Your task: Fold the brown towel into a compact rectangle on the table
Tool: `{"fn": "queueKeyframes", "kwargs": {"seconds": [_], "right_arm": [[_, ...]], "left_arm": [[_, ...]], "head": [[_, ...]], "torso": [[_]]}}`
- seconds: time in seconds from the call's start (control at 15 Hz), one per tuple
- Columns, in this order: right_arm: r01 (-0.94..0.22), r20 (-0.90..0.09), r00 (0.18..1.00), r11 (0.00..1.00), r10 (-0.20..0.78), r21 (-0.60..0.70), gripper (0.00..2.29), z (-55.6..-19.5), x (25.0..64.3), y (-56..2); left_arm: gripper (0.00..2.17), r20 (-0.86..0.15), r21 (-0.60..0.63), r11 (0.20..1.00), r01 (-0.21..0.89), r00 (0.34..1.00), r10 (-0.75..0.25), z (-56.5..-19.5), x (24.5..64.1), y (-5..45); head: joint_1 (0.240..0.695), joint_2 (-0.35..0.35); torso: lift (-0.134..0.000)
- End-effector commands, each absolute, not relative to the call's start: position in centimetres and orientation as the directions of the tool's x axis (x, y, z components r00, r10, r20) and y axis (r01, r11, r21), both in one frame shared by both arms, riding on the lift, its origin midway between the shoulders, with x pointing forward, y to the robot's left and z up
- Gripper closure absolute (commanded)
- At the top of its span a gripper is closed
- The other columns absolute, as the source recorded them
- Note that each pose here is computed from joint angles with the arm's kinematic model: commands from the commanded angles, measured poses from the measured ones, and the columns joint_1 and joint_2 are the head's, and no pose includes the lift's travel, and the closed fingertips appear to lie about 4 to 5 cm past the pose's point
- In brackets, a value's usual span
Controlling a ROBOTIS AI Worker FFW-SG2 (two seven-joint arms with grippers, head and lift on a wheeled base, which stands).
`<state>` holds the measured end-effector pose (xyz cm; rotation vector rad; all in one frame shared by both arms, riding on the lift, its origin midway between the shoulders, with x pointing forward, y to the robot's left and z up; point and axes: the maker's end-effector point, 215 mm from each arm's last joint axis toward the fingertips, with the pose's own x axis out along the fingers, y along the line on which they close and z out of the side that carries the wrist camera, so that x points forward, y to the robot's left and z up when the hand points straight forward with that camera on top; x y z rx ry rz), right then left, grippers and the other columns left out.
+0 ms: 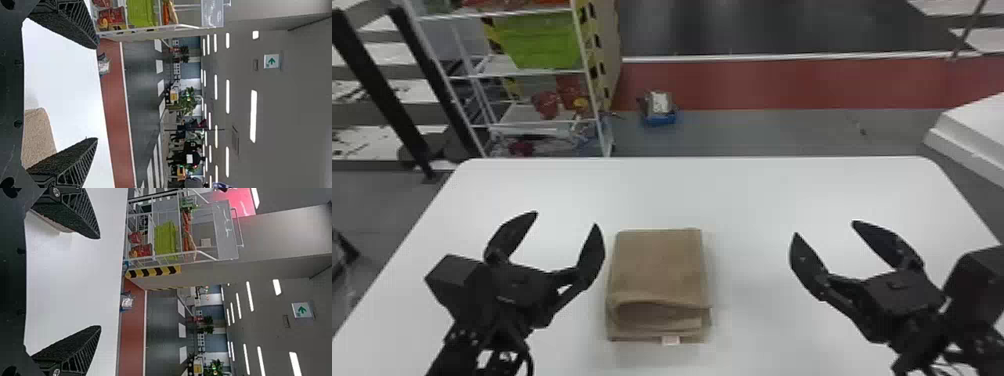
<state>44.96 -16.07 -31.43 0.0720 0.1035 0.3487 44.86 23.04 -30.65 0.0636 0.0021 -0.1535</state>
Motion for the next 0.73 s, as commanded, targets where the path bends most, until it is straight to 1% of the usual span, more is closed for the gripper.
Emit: {"fn": "queueKeyframes", "kwargs": {"seconds": [0.0,0.13,0.27,0.67], "right_arm": [[-0.333,-0.093,0.936,0.939,0.341,0.089,0.07,-31.6,45.0,-16.4],[-0.332,-0.091,0.936,0.939,0.34,0.091,0.07,-31.5,45.0,-16.7],[-0.331,-0.1,0.935,0.938,0.341,0.105,0.07,-31.7,44.9,-17.1],[-0.337,-0.101,0.932,0.935,0.348,0.107,0.07,-31.4,44.8,-17.5]], "left_arm": [[0.05,0.002,0.067,0.989,0.129,0.992,-0.13,-30.3,45.0,24.0],[0.05,0.025,0.07,0.991,0.115,0.993,-0.117,-29.6,45.0,24.5],[0.05,0.027,0.069,0.991,0.114,0.993,-0.116,-29.7,44.9,24.5],[0.05,0.038,0.071,0.992,0.107,0.993,-0.11,-29.7,45.2,24.7]], "head": [[0.695,0.084],[0.695,0.093],[0.695,0.098],[0.695,0.089]], "torso": [[-0.124],[-0.124],[-0.124],[-0.124]]}}
